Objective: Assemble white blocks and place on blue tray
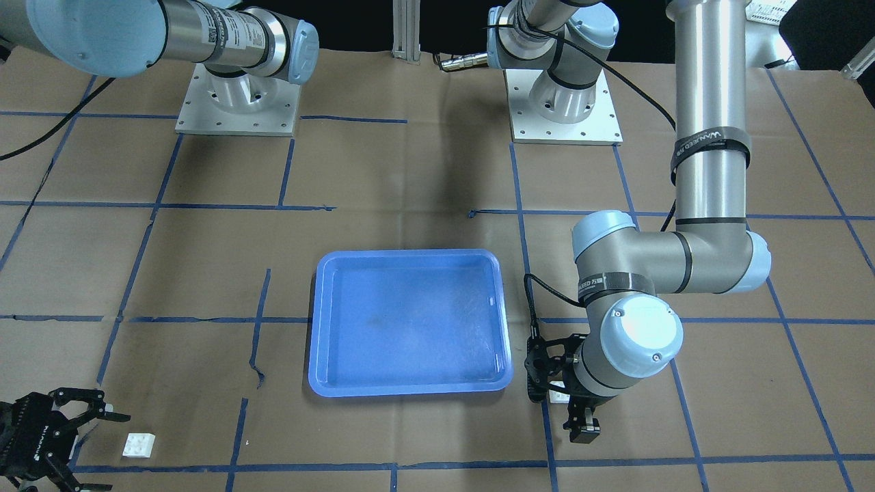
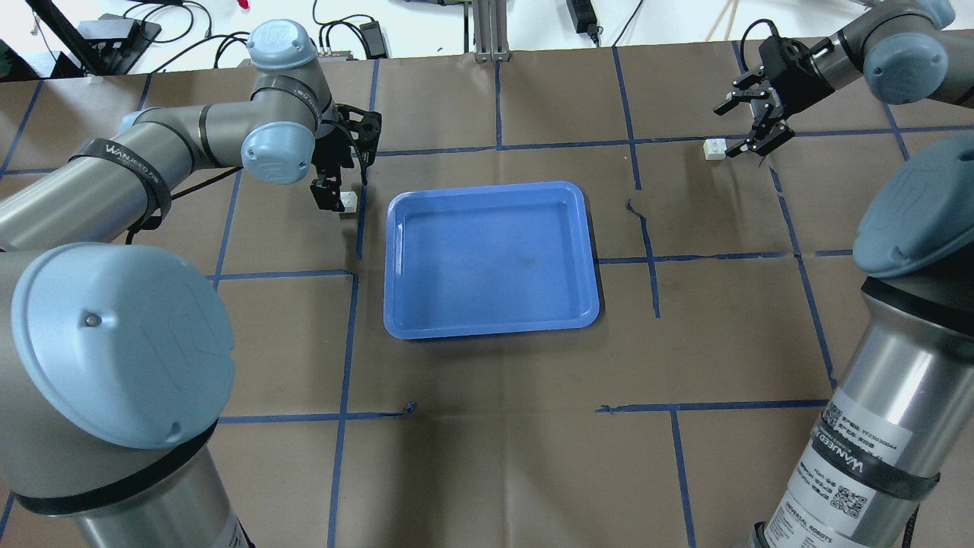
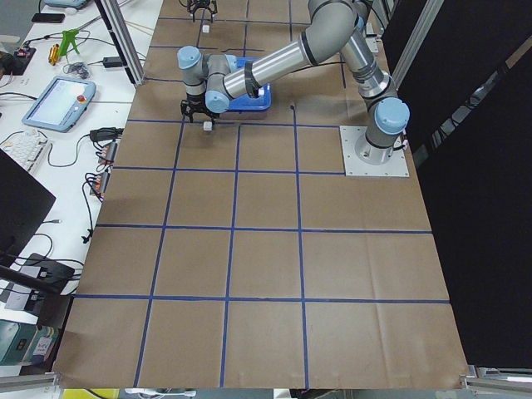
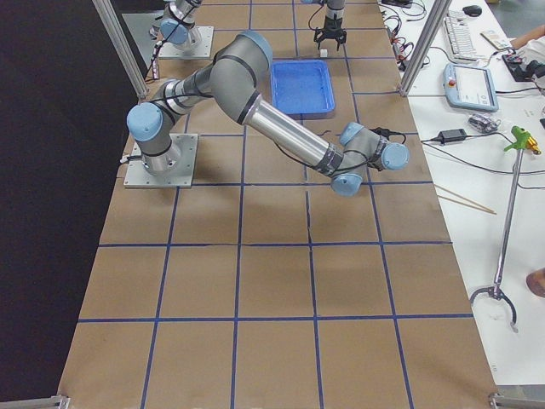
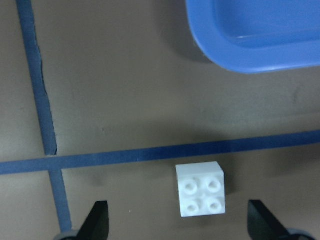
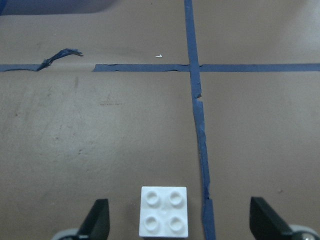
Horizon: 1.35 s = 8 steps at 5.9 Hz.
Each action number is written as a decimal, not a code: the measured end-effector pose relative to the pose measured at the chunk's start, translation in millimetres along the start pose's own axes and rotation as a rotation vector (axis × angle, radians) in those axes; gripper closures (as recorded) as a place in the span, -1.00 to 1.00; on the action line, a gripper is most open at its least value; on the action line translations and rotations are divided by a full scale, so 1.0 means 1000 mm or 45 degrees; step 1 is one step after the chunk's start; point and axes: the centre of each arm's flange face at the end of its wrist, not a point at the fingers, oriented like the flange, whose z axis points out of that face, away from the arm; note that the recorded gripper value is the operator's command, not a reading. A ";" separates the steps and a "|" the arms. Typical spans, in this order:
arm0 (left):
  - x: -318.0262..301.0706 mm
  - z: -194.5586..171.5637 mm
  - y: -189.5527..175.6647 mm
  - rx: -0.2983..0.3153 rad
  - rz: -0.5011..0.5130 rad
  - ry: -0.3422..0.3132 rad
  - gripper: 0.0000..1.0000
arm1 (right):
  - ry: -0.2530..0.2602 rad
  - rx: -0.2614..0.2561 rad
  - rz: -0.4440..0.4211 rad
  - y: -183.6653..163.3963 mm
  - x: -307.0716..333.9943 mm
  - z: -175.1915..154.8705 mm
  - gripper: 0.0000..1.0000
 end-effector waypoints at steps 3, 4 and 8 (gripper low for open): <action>0.003 0.009 -0.002 0.018 0.016 0.015 0.65 | -0.007 -0.010 -0.002 0.008 -0.009 0.015 -0.60; 0.004 0.006 -0.002 0.018 0.018 0.011 0.68 | -0.005 -0.012 -0.002 0.008 -0.009 0.014 -0.39; 0.031 -0.068 -0.030 0.022 -0.054 0.031 0.69 | 0.004 -0.017 -0.010 0.005 -0.007 0.010 0.23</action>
